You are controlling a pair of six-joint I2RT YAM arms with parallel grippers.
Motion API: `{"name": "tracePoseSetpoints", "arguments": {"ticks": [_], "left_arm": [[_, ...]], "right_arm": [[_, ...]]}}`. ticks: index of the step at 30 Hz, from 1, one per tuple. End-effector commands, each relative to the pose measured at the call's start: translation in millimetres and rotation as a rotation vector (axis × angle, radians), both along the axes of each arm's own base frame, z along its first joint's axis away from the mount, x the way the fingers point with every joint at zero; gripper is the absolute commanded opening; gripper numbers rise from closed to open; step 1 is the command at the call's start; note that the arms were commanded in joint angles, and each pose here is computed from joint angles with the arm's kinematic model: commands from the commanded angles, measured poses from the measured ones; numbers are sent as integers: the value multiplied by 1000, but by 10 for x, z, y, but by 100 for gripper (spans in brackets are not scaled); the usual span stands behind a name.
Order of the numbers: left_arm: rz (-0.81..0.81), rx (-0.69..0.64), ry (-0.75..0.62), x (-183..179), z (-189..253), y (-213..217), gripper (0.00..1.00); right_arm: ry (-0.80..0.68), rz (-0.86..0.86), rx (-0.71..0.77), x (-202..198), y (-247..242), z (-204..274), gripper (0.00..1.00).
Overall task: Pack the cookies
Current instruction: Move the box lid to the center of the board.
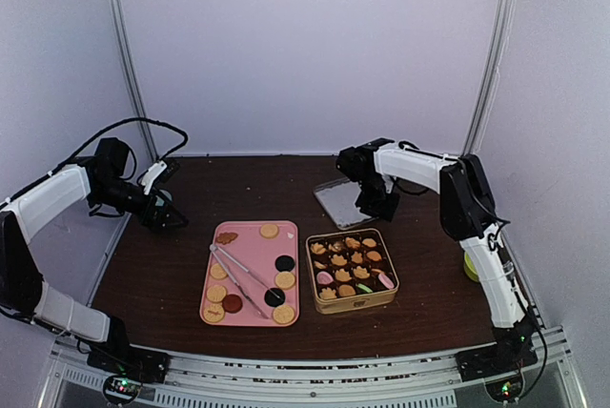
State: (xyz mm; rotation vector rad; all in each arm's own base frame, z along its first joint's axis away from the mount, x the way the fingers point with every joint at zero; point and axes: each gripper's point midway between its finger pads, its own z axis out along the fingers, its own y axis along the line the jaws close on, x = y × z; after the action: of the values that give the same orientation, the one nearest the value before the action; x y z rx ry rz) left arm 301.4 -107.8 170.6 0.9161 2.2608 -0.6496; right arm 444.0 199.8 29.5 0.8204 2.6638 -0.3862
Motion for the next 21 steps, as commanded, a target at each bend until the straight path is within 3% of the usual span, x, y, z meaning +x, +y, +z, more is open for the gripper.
{"name": "tracePoseSetpoints", "arguments": {"ticks": [1, 6, 14, 21], "left_arm": [[-28, -33, -31, -10, 79, -42, 98], [-37, -49, -14, -49, 99, -63, 98], [-58, -38, 12, -112, 182, -61, 98], [-77, -74, 33, -132, 332, -125, 97]], "right_arm": [[18, -23, -80, -308, -278, 124, 38], [-50, -41, -42, -378, -368, 111, 24], [-219, 4, 72, 30, -112, 351, 0], [-416, 48, 192, 293, 20, 749, 0]]}}
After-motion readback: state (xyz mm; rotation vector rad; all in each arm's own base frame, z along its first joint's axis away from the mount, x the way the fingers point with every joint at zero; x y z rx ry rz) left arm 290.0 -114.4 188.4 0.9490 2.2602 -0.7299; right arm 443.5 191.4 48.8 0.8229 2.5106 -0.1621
